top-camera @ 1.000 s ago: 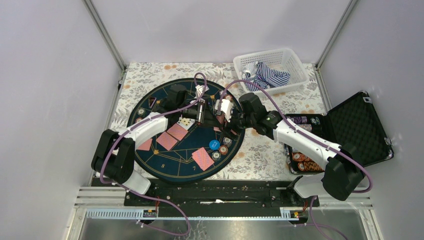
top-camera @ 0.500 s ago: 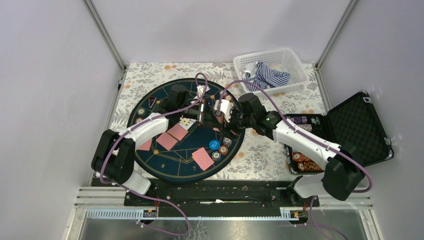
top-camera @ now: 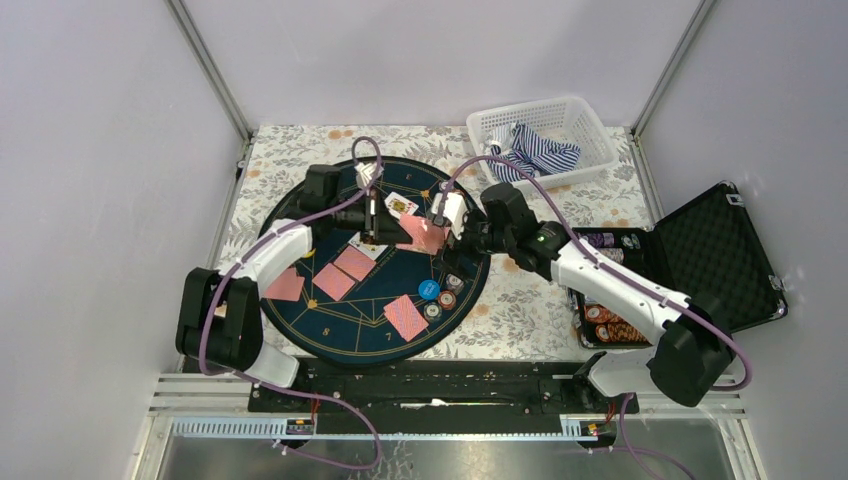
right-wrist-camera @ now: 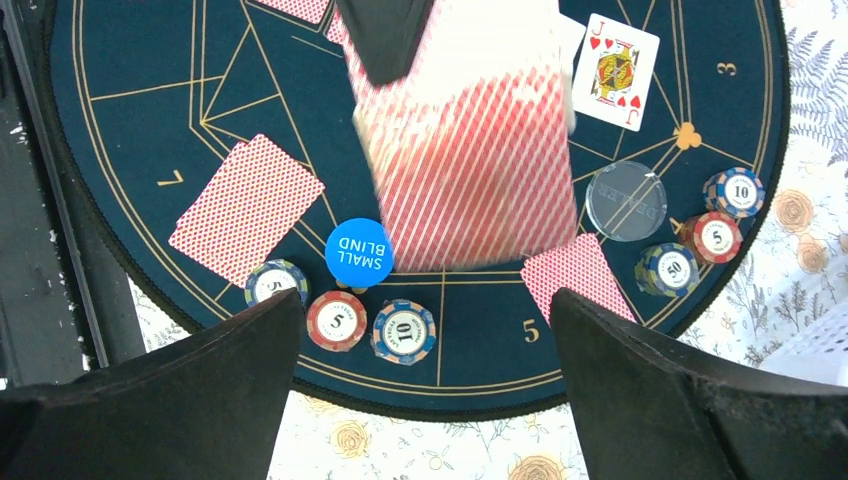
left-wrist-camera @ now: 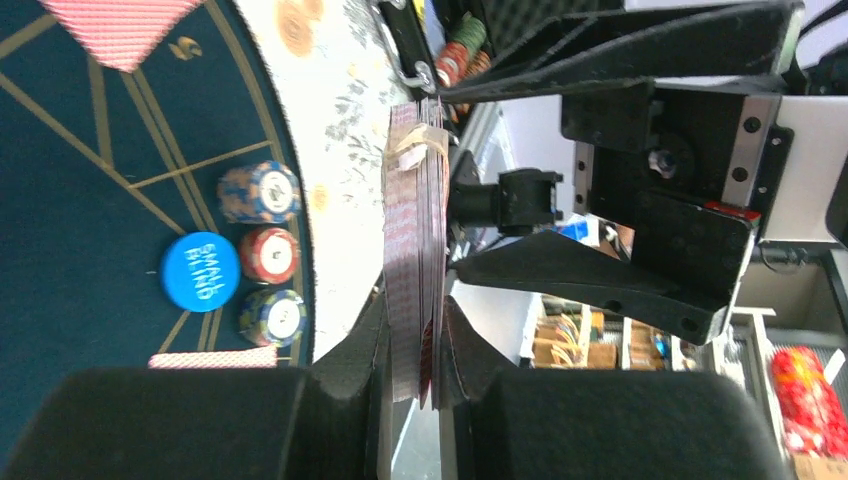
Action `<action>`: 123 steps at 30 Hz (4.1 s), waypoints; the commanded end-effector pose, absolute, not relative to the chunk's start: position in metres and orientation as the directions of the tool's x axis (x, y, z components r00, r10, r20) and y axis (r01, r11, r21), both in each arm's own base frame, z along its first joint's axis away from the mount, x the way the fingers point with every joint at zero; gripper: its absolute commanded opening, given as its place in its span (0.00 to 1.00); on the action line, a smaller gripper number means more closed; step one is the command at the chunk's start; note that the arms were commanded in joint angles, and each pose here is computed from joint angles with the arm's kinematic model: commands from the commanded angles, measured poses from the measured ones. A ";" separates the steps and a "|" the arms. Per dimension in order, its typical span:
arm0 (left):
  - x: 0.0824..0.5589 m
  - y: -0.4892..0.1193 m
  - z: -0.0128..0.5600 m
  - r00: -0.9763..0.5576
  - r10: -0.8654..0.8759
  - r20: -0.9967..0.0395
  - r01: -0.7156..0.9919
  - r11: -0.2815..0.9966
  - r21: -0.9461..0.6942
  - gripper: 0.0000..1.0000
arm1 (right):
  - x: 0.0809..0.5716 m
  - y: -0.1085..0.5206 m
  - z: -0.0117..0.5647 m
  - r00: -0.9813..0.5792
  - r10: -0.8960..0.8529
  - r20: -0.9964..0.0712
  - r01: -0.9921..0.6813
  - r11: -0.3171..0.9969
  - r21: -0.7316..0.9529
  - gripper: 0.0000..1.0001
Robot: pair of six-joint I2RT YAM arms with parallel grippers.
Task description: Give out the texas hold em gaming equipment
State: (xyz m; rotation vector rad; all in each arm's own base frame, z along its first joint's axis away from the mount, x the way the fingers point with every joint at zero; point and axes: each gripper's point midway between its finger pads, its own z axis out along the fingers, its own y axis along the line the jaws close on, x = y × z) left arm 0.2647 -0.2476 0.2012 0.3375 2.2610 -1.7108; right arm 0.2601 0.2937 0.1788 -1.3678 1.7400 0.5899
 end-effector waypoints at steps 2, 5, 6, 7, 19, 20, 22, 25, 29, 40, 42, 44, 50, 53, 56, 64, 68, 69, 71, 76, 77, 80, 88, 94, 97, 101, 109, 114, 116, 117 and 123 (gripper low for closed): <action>0.301 -0.214 0.223 -0.854 -0.043 -0.518 0.473 0.352 -0.808 0.00 | 0.272 0.284 0.221 -0.045 -0.491 -0.870 -0.923 0.354 -0.153 1.00; 0.321 -0.193 0.224 -0.836 -0.082 -0.542 0.468 0.408 -0.784 0.00 | 0.275 0.275 0.223 -0.073 -0.475 -0.877 -0.917 0.378 -0.128 1.00; 0.326 -0.188 0.224 -0.830 -0.089 -0.550 0.470 0.419 -0.777 0.00 | 0.276 0.272 0.223 -0.081 -0.471 -0.878 -0.915 0.385 -0.122 1.00; 0.330 -0.184 0.223 -0.823 -0.088 -0.561 0.475 0.435 -0.765 0.00 | 0.276 0.269 0.221 -0.089 -0.473 -0.876 -0.913 0.391 -0.118 1.00; 0.406 -0.113 0.200 -0.712 -0.345 -0.612 0.252 0.688 -0.681 0.00 | 0.283 0.251 0.210 -0.151 -0.459 -0.875 -0.894 0.441 -0.077 1.00; 0.413 -0.109 0.195 -0.705 -0.369 -0.606 0.215 0.703 -0.678 0.00 | 0.283 0.252 0.209 -0.152 -0.459 -0.875 -0.894 0.442 -0.077 1.00; 0.425 -0.101 0.185 -0.692 -0.415 -0.591 0.150 0.717 -0.680 0.00 | 0.284 0.252 0.209 -0.152 -0.460 -0.875 -0.894 0.442 -0.077 1.00; 0.438 -0.092 0.162 -0.685 -0.472 -0.555 0.052 0.728 -0.684 0.00 | 0.284 0.251 0.207 -0.153 -0.463 -0.873 -0.893 0.443 -0.079 1.00; 0.453 -0.086 0.142 -0.678 -0.494 -0.544 0.007 0.735 -0.678 0.00 | 0.284 0.250 0.203 -0.153 -0.468 -0.871 -0.892 0.444 -0.082 1.00; 0.482 -0.075 0.087 -0.705 -0.494 -0.509 -0.068 0.761 -0.645 0.00 | 0.285 0.252 0.198 -0.158 -0.473 -0.867 -0.897 0.437 -0.075 1.00; 0.483 -0.070 0.081 -0.707 -0.500 -0.499 -0.100 0.770 -0.630 0.09 | 0.285 0.253 0.198 -0.159 -0.475 -0.866 -0.897 0.435 -0.074 1.00; 0.481 -0.064 0.074 -0.712 -0.505 -0.488 -0.138 0.782 -0.608 0.15 | 0.286 0.252 0.197 -0.160 -0.476 -0.865 -0.898 0.435 -0.073 1.00; 0.474 -0.050 0.062 -0.721 -0.508 -0.471 -0.216 0.811 -0.544 0.30 | 0.286 0.255 0.197 -0.158 -0.474 -0.866 -0.901 0.427 -0.069 1.00; 0.471 -0.043 0.061 -0.721 -0.505 -0.474 -0.240 0.824 -0.514 0.34 | 0.286 0.255 0.198 -0.156 -0.476 -0.866 -0.903 0.424 -0.070 1.00; 0.468 -0.040 0.061 -0.724 -0.502 -0.473 -0.254 0.831 -0.494 0.36 | 0.285 0.254 0.197 -0.154 -0.477 -0.865 -0.903 0.424 -0.073 1.00; 0.459 -0.033 0.072 -0.714 -0.499 -0.491 -0.273 0.844 -0.461 0.51 | 0.284 0.255 0.197 -0.155 -0.474 -0.867 -0.906 0.419 -0.067 1.00; 0.454 -0.036 0.088 -0.713 -0.476 -0.515 -0.234 0.854 -0.466 0.54 | 0.283 0.256 0.198 -0.152 -0.473 -0.868 -0.908 0.414 -0.066 1.00; 0.452 -0.037 0.093 -0.713 -0.468 -0.522 -0.219 0.856 -0.468 0.55 | 0.283 0.255 0.198 -0.151 -0.473 -0.868 -0.908 0.414 -0.067 1.00; 0.448 -0.042 0.108 -0.711 -0.435 -0.553 -0.169 0.868 -0.466 0.56 | 0.282 0.256 0.198 -0.151 -0.472 -0.869 -0.909 0.411 -0.066 1.00; 0.436 -0.047 0.143 -0.703 -0.311 -0.639 -0.018 0.907 -0.421 0.60 | 0.282 0.255 0.198 -0.150 -0.473 -0.868 -0.910 0.409 -0.066 1.00; 0.433 -0.045 0.149 -0.700 -0.270 -0.661 0.018 0.919 -0.394 0.64 | 0.281 0.255 0.198 -0.152 -0.477 -0.866 -0.911 0.408 -0.064 1.00; 0.430 -0.031 0.167 -0.670 -0.137 -0.730 0.102 0.957 -0.272 0.78 | 0.279 0.250 0.195 -0.156 -0.502 -0.851 -0.911 0.407 -0.073 1.00; 0.445 0.028 0.152 -0.717 0.052 -0.695 0.177 0.978 -0.110 0.82 | 0.280 0.231 0.188 -0.214 -0.520 -0.827 -0.884 0.463 -0.061 1.00; 0.460 0.048 0.125 -0.746 0.120 -0.655 0.205 0.977 -0.055 0.80 | 0.284 0.220 0.188 -0.232 -0.509 -0.829 -0.863 0.501 -0.067 1.00; 0.471 0.055 0.112 -0.756 0.140 -0.639 0.209 0.977 -0.033 0.77 | 0.286 0.220 0.188 -0.235 -0.505 -0.831 -0.861 0.504 -0.063 1.00; 0.482 0.058 0.101 -0.759 0.162 -0.631 0.231 0.972 -0.028 0.73 | 0.287 0.221 0.189 -0.233 -0.505 -0.831 -0.861 0.505 -0.065 1.00; 0.501 0.066 0.078 -0.773 0.183 -0.608 0.237 0.971 -0.010 0.58 | 0.288 0.221 0.184 -0.240 -0.510 -0.826 -0.861 0.505 -0.061 1.00; 0.509 0.065 0.072 -0.770 0.176 -0.613 0.242 0.970 -0.026 0.42 | 0.288 0.223 0.182 -0.245 -0.510 -0.825 -0.865 0.500 -0.052 1.00; 0.511 0.064 0.070 -0.773 0.176 -0.610 0.241 0.970 -0.026 0.35 | 0.288 0.223 0.181 -0.247 -0.510 -0.824 -0.865 0.499 -0.049 1.00; 0.511 0.065 0.069 -0.774 0.174 -0.609 0.239 0.971 -0.026 0.32 | 0.288 0.223 0.180 -0.249 -0.511 -0.823 -0.865 0.499 -0.048 1.00; 0.513 0.066 0.091 -0.748 0.173 -0.641 0.233 0.972 -0.009 0.11 | 0.287 0.224 0.180 -0.249 -0.511 -0.823 -0.868 0.495 -0.044 1.00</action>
